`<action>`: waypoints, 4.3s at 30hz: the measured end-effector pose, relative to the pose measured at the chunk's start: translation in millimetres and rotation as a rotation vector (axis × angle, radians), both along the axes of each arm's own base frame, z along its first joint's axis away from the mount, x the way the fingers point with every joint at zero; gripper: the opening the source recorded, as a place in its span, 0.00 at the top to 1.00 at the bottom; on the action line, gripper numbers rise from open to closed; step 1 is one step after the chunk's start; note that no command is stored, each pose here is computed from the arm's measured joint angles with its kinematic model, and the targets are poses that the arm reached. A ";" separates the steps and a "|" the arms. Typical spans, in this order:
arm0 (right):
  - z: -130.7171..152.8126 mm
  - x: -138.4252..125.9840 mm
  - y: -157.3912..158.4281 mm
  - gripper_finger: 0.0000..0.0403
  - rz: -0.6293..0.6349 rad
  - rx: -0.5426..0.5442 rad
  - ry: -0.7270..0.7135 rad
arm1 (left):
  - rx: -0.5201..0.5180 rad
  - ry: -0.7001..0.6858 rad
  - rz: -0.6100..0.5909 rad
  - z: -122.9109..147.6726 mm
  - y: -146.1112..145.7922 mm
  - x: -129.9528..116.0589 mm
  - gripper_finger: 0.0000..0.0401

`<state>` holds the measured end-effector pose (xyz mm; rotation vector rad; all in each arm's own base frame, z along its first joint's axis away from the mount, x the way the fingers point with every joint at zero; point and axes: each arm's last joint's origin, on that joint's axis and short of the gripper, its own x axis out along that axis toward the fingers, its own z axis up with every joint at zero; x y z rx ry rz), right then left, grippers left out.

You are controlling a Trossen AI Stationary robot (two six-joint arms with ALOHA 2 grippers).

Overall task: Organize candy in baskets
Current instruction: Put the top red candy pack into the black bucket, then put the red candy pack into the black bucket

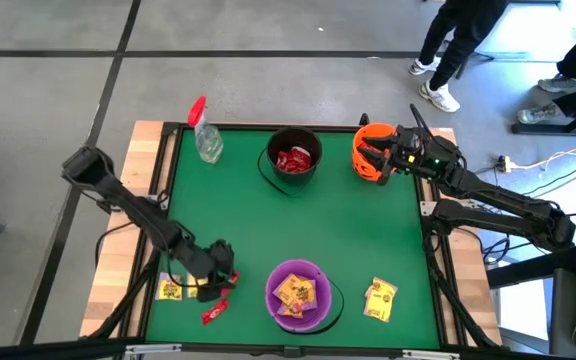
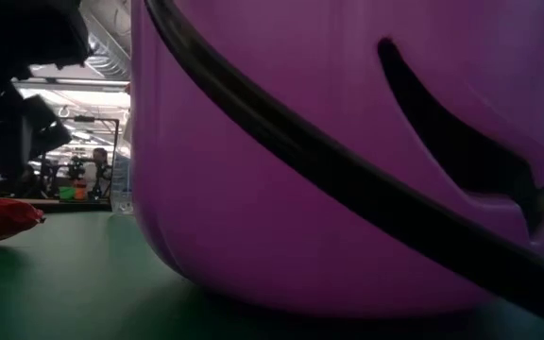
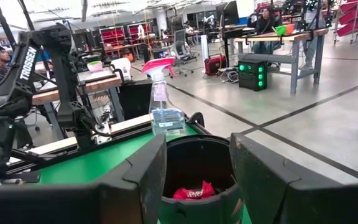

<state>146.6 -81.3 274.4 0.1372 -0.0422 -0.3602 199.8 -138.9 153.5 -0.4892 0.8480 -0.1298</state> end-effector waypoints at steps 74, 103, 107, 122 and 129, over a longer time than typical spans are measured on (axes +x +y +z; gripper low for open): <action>-11.4 12.1 -7.2 0.56 0.001 0.014 0.062 | 0.618 -0.560 0.394 130.5 234.7 67.8 0.90; -11.6 12.2 -7.2 0.56 0.001 0.014 0.063 | 0.522 -0.514 0.453 76.2 276.7 98.3 0.63; -11.6 12.2 -7.2 0.56 0.002 0.015 0.063 | 0.511 -0.507 0.456 82.8 277.1 99.1 0.56; -14.3 12.1 -7.1 0.56 0.001 0.031 0.087 | 0.515 -0.534 0.288 173.7 219.9 67.2 0.55; -14.2 12.1 -7.1 0.56 0.001 0.030 0.086 | 0.519 -0.245 0.151 154.7 161.9 53.2 0.55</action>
